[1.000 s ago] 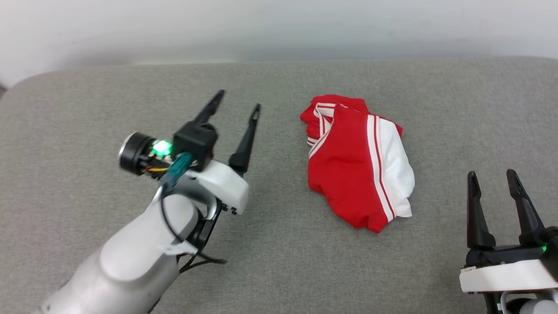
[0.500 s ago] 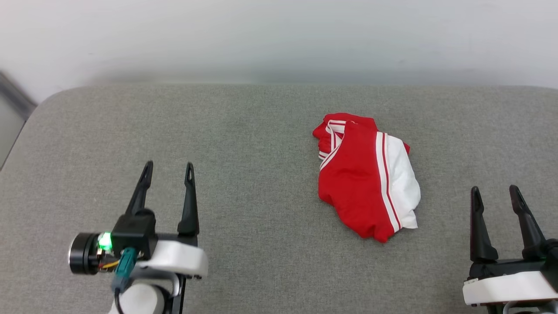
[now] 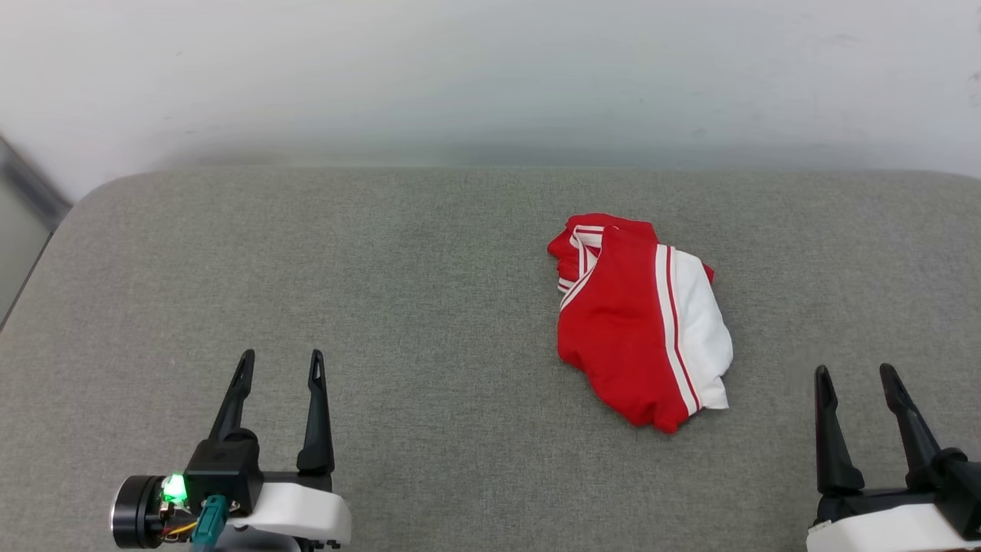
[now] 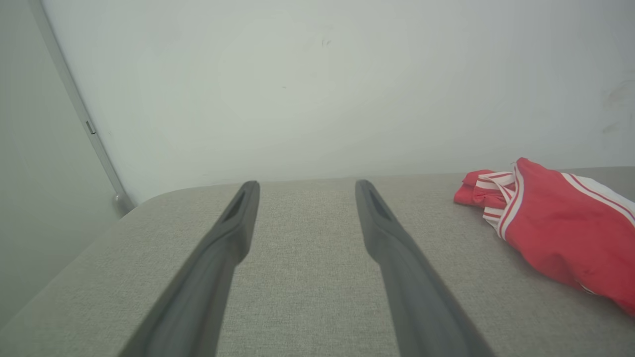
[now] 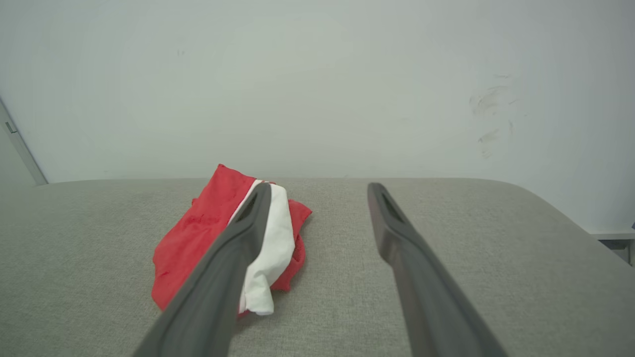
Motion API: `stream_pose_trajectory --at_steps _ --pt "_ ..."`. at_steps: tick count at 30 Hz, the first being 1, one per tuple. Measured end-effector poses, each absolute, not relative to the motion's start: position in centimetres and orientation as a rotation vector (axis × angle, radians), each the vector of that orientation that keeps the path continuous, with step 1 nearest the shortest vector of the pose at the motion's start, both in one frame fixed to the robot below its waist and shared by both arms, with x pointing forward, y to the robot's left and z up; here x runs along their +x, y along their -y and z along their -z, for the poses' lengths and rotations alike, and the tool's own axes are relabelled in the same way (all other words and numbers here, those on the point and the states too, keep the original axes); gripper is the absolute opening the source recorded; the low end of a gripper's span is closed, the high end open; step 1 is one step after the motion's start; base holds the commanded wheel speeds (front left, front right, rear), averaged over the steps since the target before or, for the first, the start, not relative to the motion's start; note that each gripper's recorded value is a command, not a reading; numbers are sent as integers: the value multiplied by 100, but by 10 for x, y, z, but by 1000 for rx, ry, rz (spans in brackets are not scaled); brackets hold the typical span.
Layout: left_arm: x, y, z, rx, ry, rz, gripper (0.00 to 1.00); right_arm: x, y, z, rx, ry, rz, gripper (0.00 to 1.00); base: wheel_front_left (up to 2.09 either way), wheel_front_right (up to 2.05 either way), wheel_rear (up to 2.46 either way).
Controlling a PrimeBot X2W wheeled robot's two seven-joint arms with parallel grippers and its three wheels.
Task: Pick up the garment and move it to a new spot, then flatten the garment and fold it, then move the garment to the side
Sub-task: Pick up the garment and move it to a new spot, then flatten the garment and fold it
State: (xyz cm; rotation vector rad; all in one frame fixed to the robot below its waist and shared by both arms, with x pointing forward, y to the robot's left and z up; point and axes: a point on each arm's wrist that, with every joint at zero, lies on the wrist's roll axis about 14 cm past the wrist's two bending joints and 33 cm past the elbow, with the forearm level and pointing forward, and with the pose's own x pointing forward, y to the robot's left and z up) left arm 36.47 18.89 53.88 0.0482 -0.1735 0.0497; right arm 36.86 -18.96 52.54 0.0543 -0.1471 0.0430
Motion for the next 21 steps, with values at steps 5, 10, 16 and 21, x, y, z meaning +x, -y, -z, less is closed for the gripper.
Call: stream_pose_trajectory --at_steps 5,10,16,21 --pt "362 -189 -535 49 167 -50 100 365 190 -521 55 133 -40 100 0 0 0" --pt "359 -188 -531 51 156 -44 100 363 191 -519 55 127 -38 100 0 0 0" --pt "358 -189 -528 51 148 -46 100 367 195 -530 56 161 -27 100 0 0 0" --pt "360 -187 -525 48 138 -40 100 391 194 -582 4 320 -32 100 0 0 0"
